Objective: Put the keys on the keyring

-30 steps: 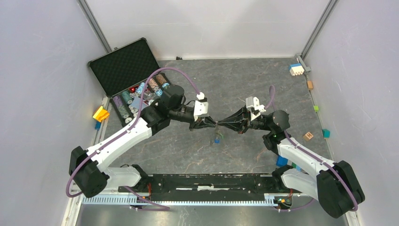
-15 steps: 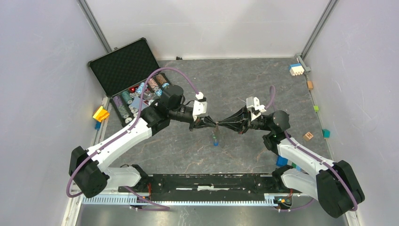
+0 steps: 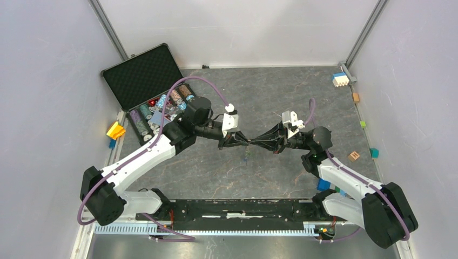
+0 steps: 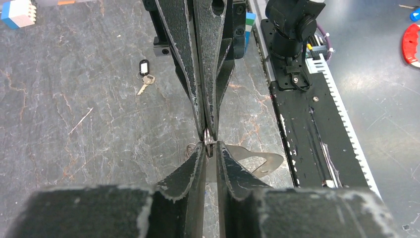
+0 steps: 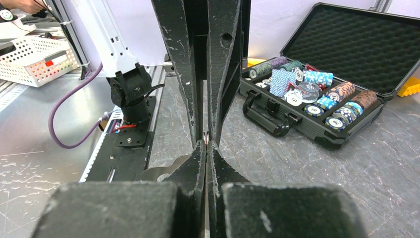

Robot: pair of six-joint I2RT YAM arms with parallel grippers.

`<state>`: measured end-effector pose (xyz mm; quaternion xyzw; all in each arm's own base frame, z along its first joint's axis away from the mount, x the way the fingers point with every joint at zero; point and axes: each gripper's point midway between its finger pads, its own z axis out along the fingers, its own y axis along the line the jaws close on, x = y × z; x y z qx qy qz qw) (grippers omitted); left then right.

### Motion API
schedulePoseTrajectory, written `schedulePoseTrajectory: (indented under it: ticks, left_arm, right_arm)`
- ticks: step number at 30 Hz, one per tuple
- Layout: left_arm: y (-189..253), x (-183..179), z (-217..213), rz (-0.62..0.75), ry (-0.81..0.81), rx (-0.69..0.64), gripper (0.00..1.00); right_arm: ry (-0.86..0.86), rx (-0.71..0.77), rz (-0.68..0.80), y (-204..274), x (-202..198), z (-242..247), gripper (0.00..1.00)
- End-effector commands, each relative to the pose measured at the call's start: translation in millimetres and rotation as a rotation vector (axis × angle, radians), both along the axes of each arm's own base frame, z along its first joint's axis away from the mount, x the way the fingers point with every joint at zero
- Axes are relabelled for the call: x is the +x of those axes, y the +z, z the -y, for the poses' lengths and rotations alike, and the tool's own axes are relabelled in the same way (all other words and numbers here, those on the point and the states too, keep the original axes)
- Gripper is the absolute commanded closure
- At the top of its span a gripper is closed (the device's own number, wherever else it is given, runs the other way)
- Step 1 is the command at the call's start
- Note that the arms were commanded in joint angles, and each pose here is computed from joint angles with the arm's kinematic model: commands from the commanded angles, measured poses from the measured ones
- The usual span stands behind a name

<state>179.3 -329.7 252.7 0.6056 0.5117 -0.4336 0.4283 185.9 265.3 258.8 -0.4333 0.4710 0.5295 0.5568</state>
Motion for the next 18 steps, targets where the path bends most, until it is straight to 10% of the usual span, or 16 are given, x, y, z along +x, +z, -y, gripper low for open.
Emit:
schedulePoseTrajectory:
  ticks: [1, 18]
  left_arm:
    - [17.2, -1.4, 3.8, 0.018, -0.011, -0.056, 0.80]
    - [8.0, -7.4, -0.1, 0.012, -0.027, -0.056, 0.79]
  right_arm:
    - [-0.013, 0.023, 0.038, 7.2, 2.0, 1.3, 1.00]
    - [-0.021, 0.029, 0.041, 9.6, 3.0, 2.7, 1.00]
